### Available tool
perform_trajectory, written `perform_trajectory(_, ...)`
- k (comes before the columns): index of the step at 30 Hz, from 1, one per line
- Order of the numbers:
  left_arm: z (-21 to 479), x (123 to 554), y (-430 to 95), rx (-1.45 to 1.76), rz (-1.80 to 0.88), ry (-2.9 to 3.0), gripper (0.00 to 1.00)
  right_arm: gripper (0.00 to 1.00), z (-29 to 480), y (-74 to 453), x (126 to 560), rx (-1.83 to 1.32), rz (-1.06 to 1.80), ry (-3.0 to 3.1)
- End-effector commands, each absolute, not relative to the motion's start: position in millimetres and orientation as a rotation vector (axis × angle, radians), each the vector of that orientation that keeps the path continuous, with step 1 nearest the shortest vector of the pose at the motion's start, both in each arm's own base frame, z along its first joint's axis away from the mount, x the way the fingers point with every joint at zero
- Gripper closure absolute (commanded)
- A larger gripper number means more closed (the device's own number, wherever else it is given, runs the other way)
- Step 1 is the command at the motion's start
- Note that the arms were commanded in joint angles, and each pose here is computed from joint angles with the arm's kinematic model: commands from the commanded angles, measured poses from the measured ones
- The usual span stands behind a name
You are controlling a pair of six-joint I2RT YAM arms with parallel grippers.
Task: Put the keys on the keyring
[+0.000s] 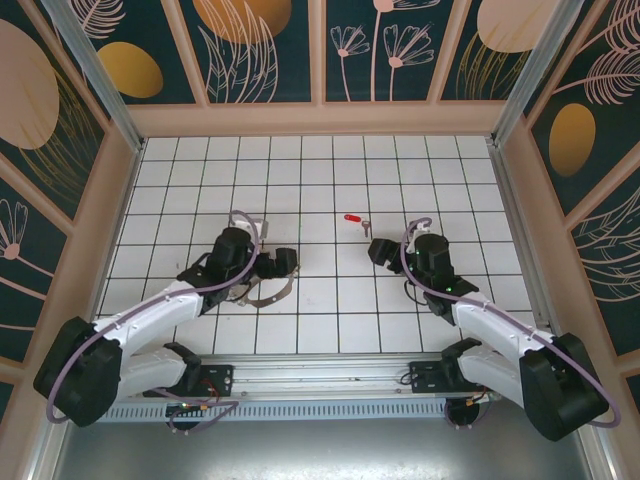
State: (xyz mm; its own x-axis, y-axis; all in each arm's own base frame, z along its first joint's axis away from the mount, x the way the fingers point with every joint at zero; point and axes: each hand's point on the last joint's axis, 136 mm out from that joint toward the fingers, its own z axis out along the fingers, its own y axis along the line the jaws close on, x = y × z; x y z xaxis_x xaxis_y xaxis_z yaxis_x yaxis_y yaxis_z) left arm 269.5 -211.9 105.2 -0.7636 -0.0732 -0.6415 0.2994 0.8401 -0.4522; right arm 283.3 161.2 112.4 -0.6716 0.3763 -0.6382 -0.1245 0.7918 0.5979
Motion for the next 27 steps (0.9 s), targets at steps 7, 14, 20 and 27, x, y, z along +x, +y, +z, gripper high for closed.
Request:
perform_trajectory(7, 88.7, 269.2, -217.7, 0.324, -0.558, 2.434, 0.1, 0.15, 108.4, 163.8, 278.0, 0.202, 0.808, 2.18)
perform_trajectory(14, 73.6, 265.9, -230.7, 0.43, -0.542, 2.493, 0.31, 0.15, 99.7, 162.0, 281.9, 0.219, 0.775, 2.206)
perform_trajectory(20, 62.4, 258.4, -240.0, 0.514, -0.515, 2.524, 0.42, 0.15, 94.2, 162.2, 284.1, 0.234, 0.765, 2.223)
perform_trajectory(27, 50.3, 257.6, -241.9, 0.551, -0.459, 2.549, 0.55, 0.15, 94.9, 164.3, 287.1, 0.236, 0.766, 2.227)
